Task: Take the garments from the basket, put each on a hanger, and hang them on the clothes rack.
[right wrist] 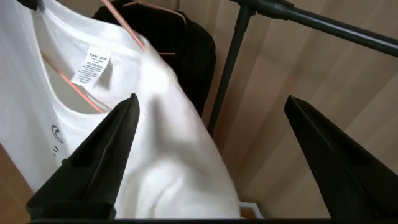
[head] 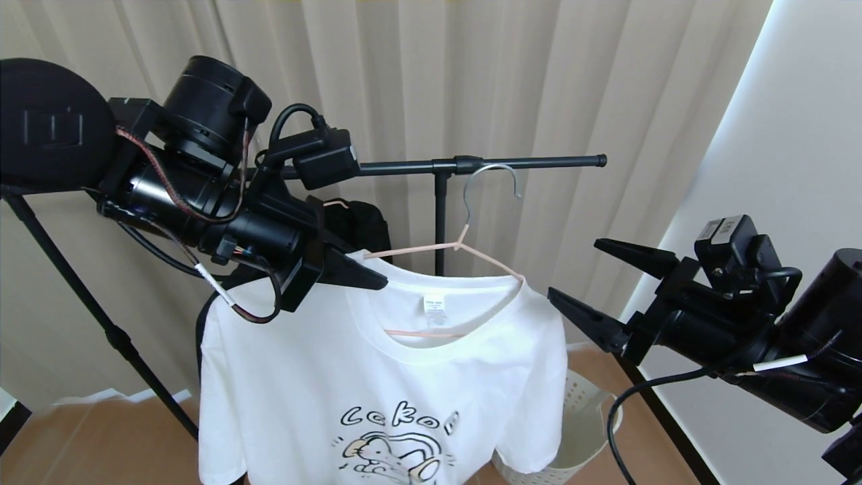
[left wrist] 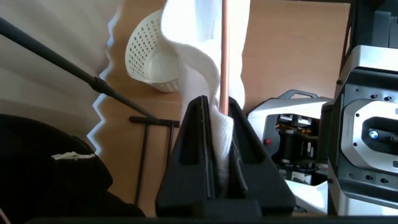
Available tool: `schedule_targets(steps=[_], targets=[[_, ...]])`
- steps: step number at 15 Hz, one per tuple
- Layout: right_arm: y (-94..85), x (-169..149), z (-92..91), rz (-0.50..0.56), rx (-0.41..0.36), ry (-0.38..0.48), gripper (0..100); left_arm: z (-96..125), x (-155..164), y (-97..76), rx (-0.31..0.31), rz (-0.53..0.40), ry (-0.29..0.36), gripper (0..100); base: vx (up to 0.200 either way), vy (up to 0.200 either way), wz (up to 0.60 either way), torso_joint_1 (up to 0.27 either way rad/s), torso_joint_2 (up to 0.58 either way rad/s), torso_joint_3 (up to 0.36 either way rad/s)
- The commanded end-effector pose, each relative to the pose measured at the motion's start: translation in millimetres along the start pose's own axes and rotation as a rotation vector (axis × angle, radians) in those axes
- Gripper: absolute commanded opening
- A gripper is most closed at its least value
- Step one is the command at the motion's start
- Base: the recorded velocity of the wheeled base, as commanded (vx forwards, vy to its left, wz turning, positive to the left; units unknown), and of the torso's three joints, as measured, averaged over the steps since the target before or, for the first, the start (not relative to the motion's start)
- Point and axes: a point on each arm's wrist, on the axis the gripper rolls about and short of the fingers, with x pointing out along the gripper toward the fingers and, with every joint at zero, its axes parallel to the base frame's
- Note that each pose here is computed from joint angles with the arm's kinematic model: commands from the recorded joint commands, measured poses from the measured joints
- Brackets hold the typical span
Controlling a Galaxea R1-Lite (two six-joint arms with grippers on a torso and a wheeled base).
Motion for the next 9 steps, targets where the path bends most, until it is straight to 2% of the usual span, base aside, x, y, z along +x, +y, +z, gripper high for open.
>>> schedule_targets(steps=[1,4,9], targets=[[-0.7,-1,-0.6,-0.003,0.000,0.003,100,-4,-12,-7.2,0.008,0.034,-0.020,0,0.000,0.000,0.00,0.000,0.00,0.000],[-0.8,1,-6.9,0.000,-0.024,0.029,100,-7,-17,-10.7,0.008,0.067,-0.047,0,0.000,0.000,0.00,0.000,0.00,0.000],[-13.4,3,-33.8,-0.029,-0.151,0.154,100,-10,-26,-16.7,0.036,0.126,-0.099,0,0.000,0.000,0.00,0.000,0.00,0.000]])
